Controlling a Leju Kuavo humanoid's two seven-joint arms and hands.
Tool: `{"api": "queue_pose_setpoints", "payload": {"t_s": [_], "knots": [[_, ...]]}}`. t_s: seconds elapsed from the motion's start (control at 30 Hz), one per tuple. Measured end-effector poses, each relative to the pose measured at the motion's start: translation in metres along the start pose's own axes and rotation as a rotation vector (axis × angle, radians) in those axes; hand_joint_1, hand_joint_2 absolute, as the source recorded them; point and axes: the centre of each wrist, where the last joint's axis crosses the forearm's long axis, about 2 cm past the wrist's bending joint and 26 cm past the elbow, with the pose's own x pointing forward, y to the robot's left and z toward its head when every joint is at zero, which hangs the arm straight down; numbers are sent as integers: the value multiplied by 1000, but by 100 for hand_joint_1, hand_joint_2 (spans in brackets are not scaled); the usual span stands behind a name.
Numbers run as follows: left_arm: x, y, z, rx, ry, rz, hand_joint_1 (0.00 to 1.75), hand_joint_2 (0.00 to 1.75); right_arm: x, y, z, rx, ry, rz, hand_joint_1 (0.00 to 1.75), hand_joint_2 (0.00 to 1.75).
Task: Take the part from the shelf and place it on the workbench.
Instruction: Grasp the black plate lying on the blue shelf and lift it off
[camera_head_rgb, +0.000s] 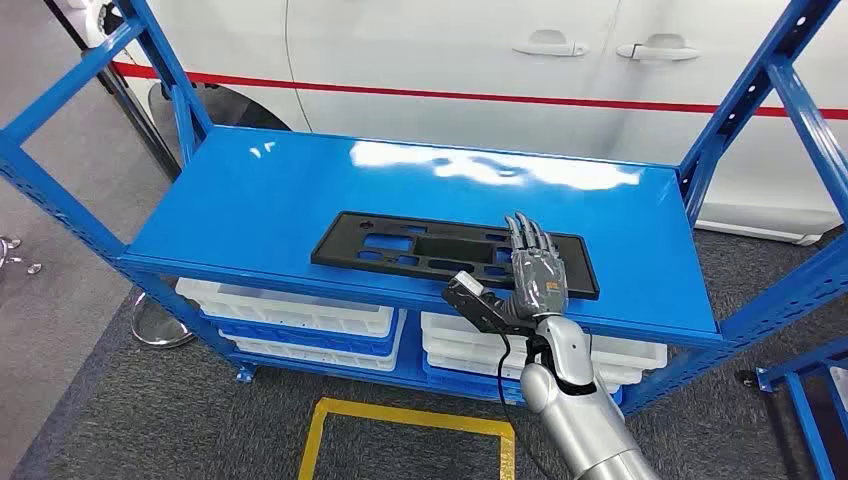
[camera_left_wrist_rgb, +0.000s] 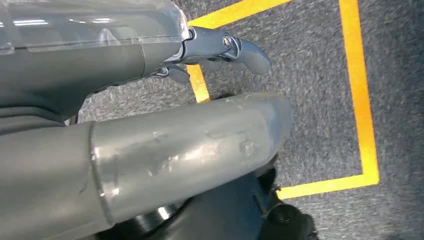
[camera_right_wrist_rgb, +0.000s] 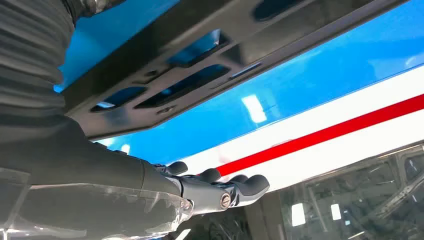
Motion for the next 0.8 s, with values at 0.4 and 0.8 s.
{"api": "queue_pose_setpoints", "payload": {"t_s": [0.4, 0.8], "knots": [[1, 0, 0, -13, -4, -5, 0, 0, -9, 1, -1, 13, 11, 22, 0, 175], [8, 2, -4, -4, -23, 13, 0, 0, -13, 0, -3, 12, 17, 35, 90, 175]]}}
